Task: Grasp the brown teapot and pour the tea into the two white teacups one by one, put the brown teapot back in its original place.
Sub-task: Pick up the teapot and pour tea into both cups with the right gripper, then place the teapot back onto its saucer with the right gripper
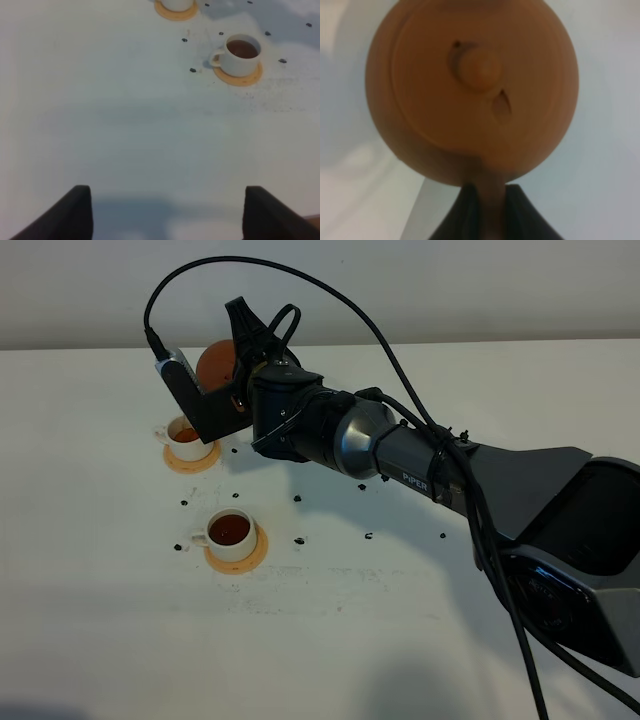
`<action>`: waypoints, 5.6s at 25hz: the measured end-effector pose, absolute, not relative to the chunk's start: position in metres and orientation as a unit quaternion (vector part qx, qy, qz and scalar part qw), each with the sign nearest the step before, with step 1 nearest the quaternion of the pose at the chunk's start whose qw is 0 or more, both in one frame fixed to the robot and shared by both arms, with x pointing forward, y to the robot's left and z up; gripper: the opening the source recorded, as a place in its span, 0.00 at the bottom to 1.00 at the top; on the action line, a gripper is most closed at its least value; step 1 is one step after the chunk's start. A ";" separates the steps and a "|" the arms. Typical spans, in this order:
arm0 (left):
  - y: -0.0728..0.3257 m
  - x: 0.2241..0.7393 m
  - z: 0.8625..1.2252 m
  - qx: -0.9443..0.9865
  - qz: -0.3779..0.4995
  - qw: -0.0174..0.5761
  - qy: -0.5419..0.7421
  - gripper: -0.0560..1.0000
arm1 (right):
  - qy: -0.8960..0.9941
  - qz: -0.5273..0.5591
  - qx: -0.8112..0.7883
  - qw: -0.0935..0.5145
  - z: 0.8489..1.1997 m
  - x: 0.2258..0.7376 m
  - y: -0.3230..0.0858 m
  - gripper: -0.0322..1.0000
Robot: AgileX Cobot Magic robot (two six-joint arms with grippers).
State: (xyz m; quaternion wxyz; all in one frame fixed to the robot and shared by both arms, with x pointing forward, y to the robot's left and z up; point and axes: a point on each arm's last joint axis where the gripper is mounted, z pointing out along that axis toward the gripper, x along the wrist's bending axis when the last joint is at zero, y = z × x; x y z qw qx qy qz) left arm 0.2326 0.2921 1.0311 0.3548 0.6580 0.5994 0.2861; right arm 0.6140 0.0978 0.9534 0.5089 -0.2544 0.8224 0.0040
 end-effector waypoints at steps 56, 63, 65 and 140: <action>0.292 0.233 1.031 0.658 0.286 0.355 0.599 0.62 | 0.778 -0.026 -0.330 0.534 0.943 0.617 0.104 0.13; 0.292 0.233 1.031 0.658 0.286 0.355 0.599 0.62 | 0.774 -0.028 -0.335 0.537 0.944 0.617 0.104 0.13; 0.292 0.233 1.031 0.658 0.286 0.355 0.599 0.62 | 0.774 -0.029 -0.335 0.537 0.944 0.617 0.104 0.13; 0.292 0.233 1.031 0.658 0.286 0.355 0.599 0.62 | 0.916 0.218 0.320 0.100 0.916 0.627 0.050 0.13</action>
